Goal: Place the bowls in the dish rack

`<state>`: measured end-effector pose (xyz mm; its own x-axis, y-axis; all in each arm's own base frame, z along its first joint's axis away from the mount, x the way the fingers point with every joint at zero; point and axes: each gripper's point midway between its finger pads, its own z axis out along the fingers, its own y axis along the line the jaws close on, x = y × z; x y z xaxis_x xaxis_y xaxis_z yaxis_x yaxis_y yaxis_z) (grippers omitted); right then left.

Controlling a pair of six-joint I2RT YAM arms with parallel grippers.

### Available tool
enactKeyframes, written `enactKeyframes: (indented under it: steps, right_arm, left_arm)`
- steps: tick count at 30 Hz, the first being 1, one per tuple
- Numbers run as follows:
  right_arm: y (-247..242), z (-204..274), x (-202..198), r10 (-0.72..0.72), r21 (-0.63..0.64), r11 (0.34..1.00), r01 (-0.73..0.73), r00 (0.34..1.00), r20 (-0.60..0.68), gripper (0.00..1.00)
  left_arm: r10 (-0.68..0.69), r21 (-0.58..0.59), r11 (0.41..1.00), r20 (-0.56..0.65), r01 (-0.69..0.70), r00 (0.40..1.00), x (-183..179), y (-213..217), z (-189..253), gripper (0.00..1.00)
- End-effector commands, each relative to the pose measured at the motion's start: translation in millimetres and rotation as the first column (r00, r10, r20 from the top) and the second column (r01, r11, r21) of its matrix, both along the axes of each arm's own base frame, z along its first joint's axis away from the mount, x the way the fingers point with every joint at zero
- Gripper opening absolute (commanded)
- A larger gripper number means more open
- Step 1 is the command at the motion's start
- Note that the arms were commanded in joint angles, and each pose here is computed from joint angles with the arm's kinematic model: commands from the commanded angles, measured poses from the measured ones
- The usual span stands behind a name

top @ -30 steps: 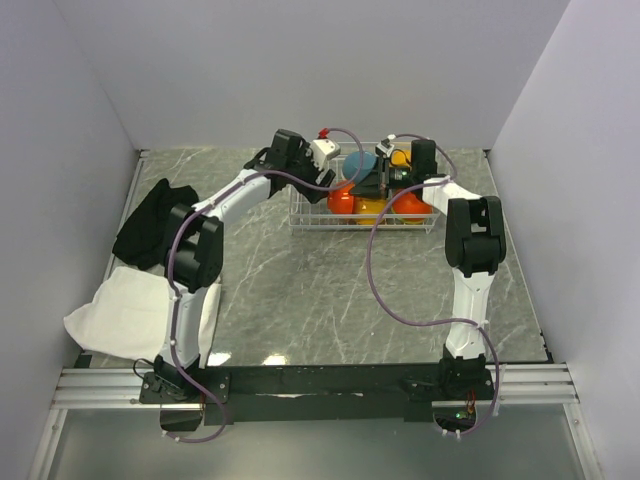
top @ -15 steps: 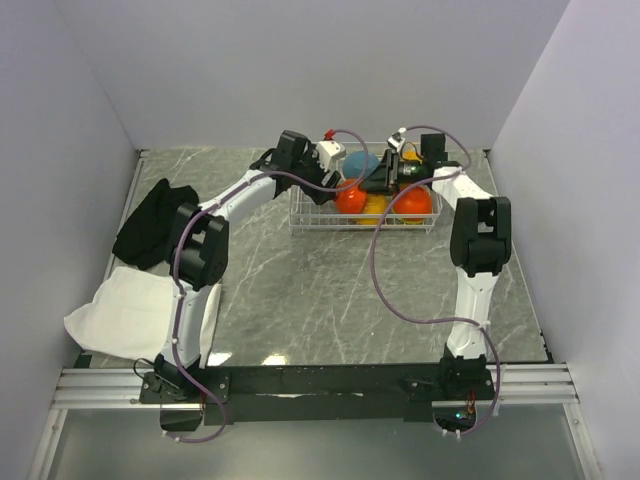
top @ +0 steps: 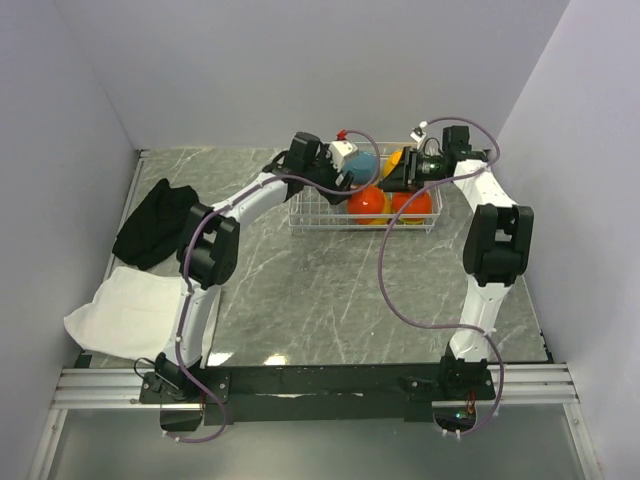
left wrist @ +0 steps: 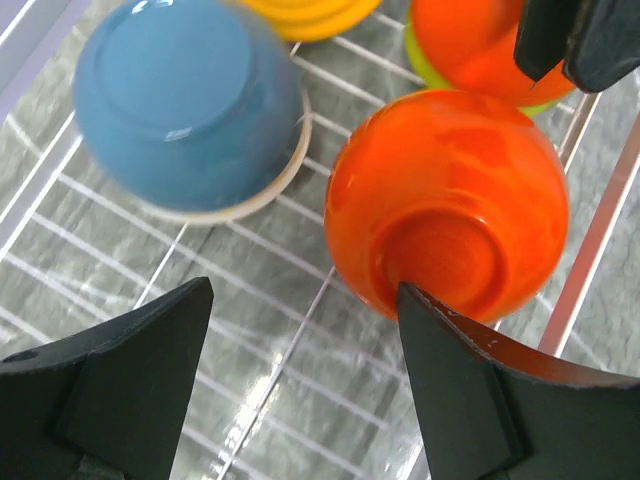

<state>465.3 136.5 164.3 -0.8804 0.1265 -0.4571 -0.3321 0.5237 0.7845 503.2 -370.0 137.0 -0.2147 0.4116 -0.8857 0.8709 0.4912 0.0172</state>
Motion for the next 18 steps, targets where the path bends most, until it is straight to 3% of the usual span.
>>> enactKeyframes:
  steps: [1, 7, 18]
  right_arm:
    - [-21.9, 46.5, 4.3, -0.037, -0.152, 0.986, 0.067, 0.981, 0.193, 0.44]
    - [-42.5, 50.4, 4.8, -0.075, -0.287, 0.945, 0.155, 0.959, 0.272, 0.44]
    - [-44.2, 53.0, -5.3, -0.086, -0.29, 0.942, 0.171, 0.955, 0.283, 0.44]
  left_arm:
    - [-0.043, -0.052, 0.998, 0.041, 0.045, 0.998, -1.6, -26.7, 18.3, 0.81]
    - [-0.042, -0.067, 0.997, 0.062, 0.046, 0.997, -0.4, -39.9, 23.0, 0.82]
    - [-0.042, -0.085, 0.995, 0.109, 0.052, 0.993, -0.7, -54.2, 38.2, 0.83]
